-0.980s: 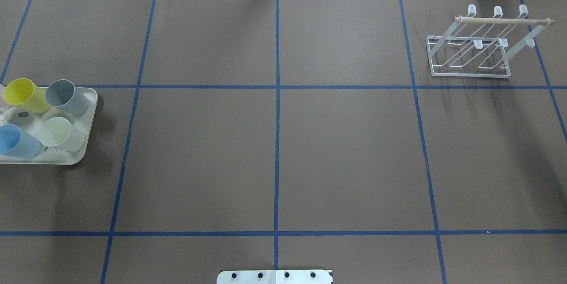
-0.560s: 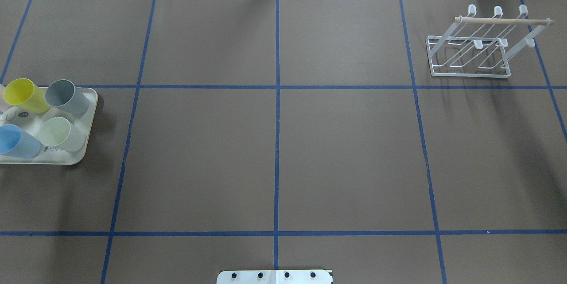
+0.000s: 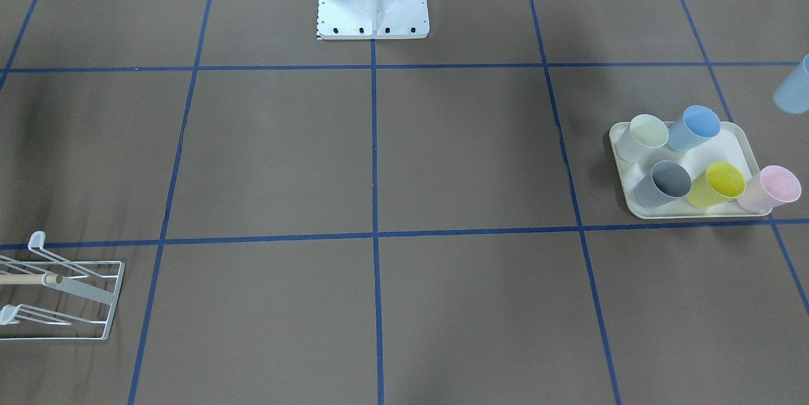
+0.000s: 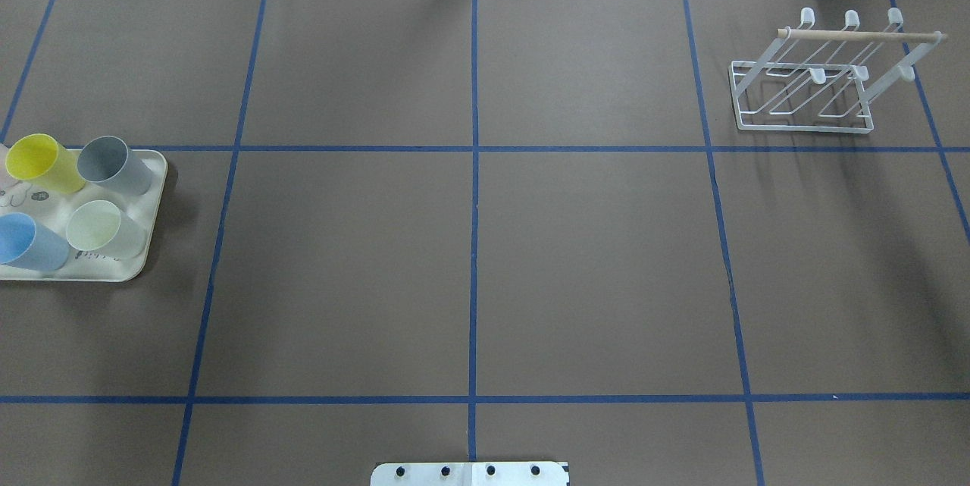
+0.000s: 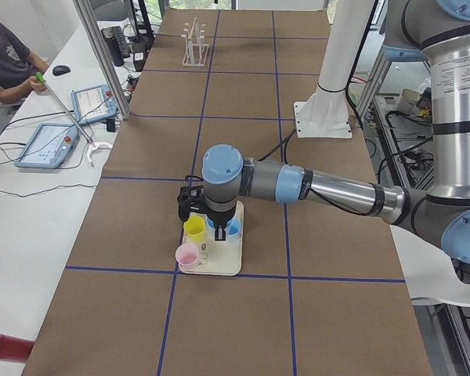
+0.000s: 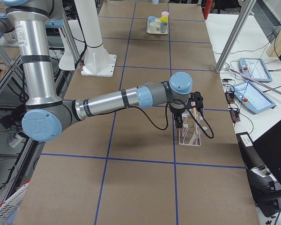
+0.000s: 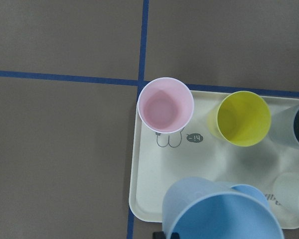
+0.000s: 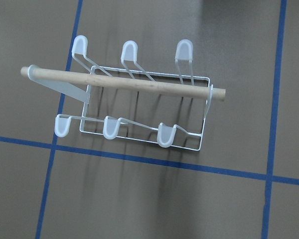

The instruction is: Transfer IKEA cup to right arm and place on rack

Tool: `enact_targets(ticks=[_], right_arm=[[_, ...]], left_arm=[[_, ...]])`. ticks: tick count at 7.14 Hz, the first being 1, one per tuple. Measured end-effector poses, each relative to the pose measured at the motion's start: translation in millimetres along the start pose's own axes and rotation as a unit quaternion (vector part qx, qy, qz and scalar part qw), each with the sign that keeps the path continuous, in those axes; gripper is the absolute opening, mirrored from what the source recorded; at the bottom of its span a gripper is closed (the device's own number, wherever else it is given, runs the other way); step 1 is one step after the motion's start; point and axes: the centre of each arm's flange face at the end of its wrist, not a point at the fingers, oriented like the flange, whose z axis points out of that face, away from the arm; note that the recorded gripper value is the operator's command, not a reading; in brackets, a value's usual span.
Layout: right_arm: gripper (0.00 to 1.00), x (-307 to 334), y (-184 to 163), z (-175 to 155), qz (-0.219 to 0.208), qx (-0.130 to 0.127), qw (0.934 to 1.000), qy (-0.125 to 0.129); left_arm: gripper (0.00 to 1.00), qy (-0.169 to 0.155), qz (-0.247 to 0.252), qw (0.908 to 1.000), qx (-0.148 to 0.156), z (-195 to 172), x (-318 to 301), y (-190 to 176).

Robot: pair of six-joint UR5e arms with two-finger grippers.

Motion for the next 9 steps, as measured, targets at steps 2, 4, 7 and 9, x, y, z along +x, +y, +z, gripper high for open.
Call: enact_targets(ticks=[2, 4, 7, 9], right_arm=[[1.00, -39.1, -11.3, 2.0, 0.019, 0.010, 0.9997, -0.007], [1.00, -127.9, -39.6, 24.6, 0.049, 0.013, 0.9984, -0.025], [1.00, -253.9, -45.6, 79.9, 0.083, 0.026, 0.9950, -0.048], [1.00, -321.8, -31.1, 116.9, 0.106, 0.050, 0.9890, -0.090]], left_arm=[[0.00, -0.005, -0.044, 0.9990, 0.007, -45.1, 44.3, -30.3], [0.00, 0.001, -0.106, 0.9943, 0.015, -56.8, 86.2, -49.6], [0.00, 0.033, -0.170, 0.9848, 0.020, -15.5, 171.4, -57.0], [0.00, 0.081, -0.215, 0.9728, 0.028, 14.7, 217.3, -55.1]])
